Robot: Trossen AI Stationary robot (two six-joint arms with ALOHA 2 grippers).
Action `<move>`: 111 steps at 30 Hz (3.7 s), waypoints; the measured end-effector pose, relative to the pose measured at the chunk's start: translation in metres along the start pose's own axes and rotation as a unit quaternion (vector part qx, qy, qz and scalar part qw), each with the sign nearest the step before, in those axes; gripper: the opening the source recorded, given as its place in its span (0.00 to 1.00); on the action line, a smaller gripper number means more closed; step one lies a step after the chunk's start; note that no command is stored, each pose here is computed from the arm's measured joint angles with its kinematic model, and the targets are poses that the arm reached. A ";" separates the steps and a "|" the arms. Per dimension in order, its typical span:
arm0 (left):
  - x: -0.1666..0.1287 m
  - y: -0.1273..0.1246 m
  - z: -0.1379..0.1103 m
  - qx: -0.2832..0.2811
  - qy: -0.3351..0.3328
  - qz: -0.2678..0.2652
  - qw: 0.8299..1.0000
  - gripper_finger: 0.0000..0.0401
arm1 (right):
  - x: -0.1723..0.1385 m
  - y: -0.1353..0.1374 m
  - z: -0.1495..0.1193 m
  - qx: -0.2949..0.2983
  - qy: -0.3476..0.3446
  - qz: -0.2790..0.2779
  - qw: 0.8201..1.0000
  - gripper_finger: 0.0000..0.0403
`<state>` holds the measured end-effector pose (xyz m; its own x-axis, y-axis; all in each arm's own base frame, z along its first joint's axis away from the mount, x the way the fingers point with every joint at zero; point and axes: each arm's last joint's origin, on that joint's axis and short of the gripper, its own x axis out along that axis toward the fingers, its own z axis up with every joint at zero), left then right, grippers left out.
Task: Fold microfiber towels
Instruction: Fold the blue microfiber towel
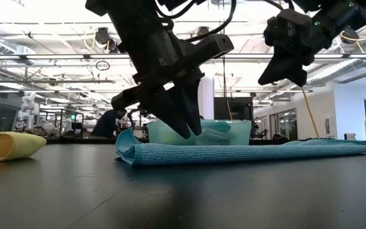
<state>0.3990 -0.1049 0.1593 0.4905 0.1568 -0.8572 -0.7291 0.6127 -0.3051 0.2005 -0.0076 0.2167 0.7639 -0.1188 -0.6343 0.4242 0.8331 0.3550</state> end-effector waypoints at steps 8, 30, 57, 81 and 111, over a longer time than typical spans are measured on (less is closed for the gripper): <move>0.002 0.004 0.008 0.020 -0.003 0.004 1.000 0.20 | 0.000 0.000 0.000 0.002 -0.001 0.001 1.000 0.00; 0.004 0.007 0.014 0.031 -0.006 0.007 0.999 0.20 | -0.001 -0.031 0.004 0.098 0.117 0.081 0.985 0.30; 0.005 0.007 0.016 0.031 -0.007 0.008 0.999 0.20 | -0.009 -0.048 -0.056 0.211 0.288 -0.131 0.925 0.29; 0.005 0.007 0.015 0.032 -0.007 0.008 0.999 0.20 | -0.008 -0.051 -0.069 0.249 0.249 -0.086 0.932 0.29; 0.007 0.010 0.022 0.024 -0.011 0.010 1.000 0.20 | -0.011 -0.062 -0.113 0.325 0.285 -0.154 0.888 0.29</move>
<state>0.4055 -0.0802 0.1597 0.4874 0.1866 -0.8530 -0.7152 0.6457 -0.2674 0.1106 0.0028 0.1238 0.2709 0.1594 -0.9493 0.9037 0.2976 0.3079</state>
